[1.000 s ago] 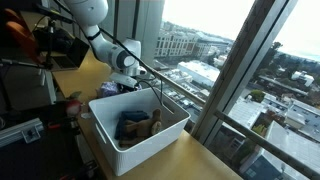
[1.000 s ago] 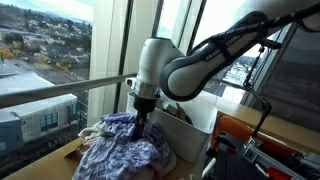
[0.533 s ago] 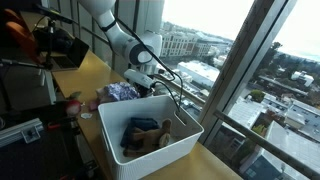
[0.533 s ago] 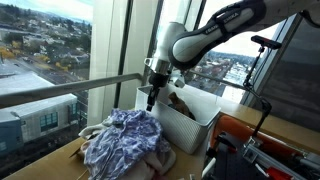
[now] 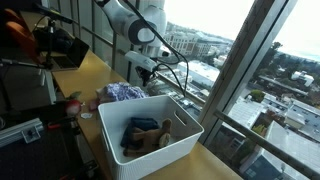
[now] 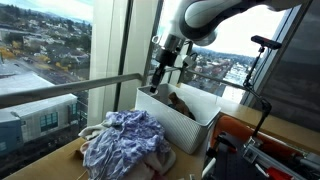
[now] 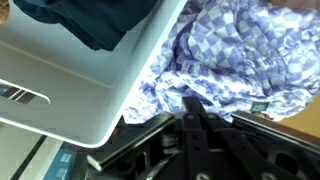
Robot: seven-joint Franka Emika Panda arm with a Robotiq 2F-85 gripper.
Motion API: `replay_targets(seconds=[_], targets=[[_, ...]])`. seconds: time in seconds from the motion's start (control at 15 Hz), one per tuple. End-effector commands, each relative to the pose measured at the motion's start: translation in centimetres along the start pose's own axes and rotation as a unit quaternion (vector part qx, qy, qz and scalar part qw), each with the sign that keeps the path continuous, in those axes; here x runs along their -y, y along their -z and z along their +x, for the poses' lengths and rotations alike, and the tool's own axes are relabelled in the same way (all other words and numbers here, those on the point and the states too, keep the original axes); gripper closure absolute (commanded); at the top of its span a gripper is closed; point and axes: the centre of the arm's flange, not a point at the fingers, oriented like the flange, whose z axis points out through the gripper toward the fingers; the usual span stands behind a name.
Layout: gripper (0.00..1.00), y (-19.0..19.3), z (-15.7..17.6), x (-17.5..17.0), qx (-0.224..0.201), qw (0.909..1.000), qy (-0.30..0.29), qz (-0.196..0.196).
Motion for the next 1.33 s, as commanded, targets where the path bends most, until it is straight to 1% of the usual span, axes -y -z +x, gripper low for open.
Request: replay_targets(seconds=[0.0,0.13,0.27,0.53,0.67,0.73,0.87,1.0,1.13,1.27], targets=[[0.73,3.3,-1.2,3.4,-0.009,0.9994,0.026,0.02],[0.62,3.1,-1.3,6.2,-0.011,0.9989,0.042,0.018],[0.48,2.1,-1.5,9.1,-0.005,0.998,0.061,0.017],[0.18,-1.9,-1.7,15.0,0.012,0.9946,0.101,0.017],[0.05,-4.6,-1.4,17.5,0.017,0.9922,0.122,0.018],[0.0,-5.9,-1.3,18.6,0.02,0.991,0.131,0.018],[0.0,-9.2,-1.1,20.4,0.026,0.9898,0.139,0.016],[0.0,-12.5,-1.9,21.3,0.036,0.989,0.142,0.014],[0.0,-15.9,-3.1,21.3,0.051,0.9886,0.141,0.009],[0.0,-18.4,-4.1,20.4,0.07,0.9888,0.132,0.007]])
